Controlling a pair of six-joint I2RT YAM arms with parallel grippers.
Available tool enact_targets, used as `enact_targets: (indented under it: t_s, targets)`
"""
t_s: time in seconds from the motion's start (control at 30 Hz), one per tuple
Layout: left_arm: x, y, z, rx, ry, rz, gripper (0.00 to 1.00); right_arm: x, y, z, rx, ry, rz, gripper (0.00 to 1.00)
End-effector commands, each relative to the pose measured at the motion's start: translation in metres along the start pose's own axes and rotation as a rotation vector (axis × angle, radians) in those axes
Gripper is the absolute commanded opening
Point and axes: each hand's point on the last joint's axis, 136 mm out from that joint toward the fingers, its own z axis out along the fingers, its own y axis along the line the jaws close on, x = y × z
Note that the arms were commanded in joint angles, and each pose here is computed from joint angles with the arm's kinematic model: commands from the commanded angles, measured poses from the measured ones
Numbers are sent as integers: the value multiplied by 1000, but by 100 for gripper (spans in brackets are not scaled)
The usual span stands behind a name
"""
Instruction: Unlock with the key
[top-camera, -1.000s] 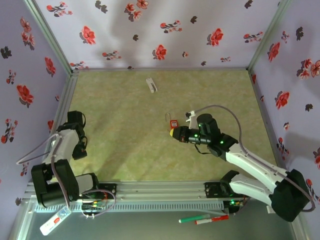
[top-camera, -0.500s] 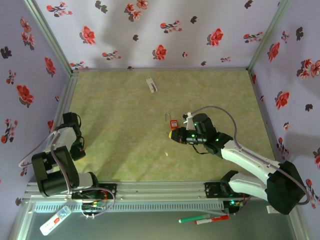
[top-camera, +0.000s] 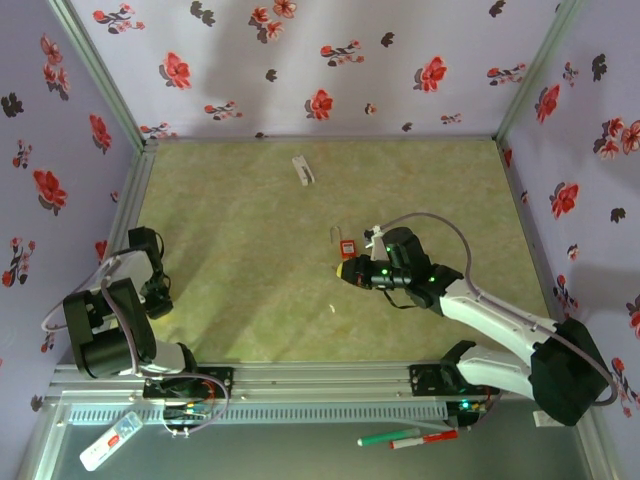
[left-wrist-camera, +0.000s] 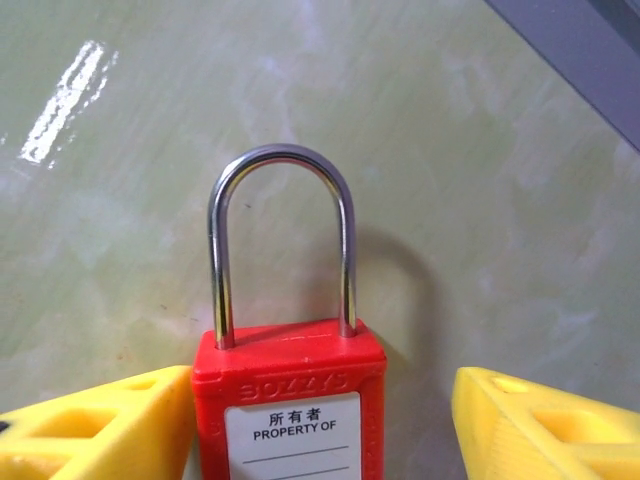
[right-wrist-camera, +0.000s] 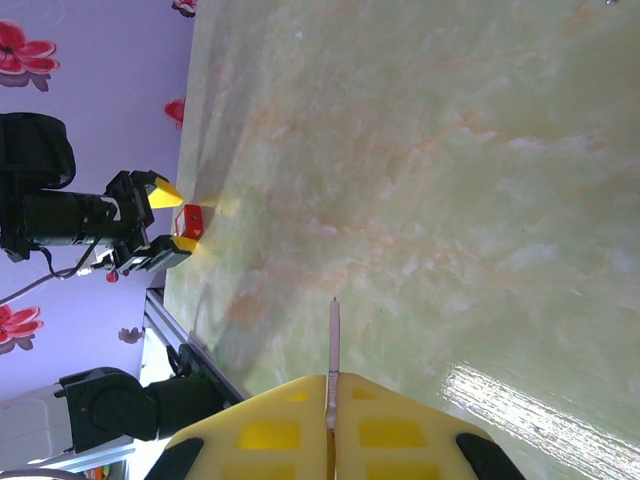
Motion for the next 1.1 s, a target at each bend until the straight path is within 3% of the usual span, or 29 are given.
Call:
enact_targets:
  t_s: [0.0, 0.5, 0.73, 0.9, 1.07]
  targets:
    - [-2, 12, 3, -51, 3, -10, 59, -9, 12, -2, -25, -32, -18, 0]
    - [-1, 15, 1, -19, 28, 27, 20, -10, 11, -6, -10, -43, -36, 0]
    - [11, 9, -8, 16, 101, 84, 0, -9, 11, -11, 1, -55, -52, 0]
    - [46, -18, -42, 187, 192, 201, 0, -12, 10, -11, 10, -64, -54, 0]
    - [132, -60, -100, 525, 443, 432, 0, -22, 19, -12, -22, -96, -94, 0]
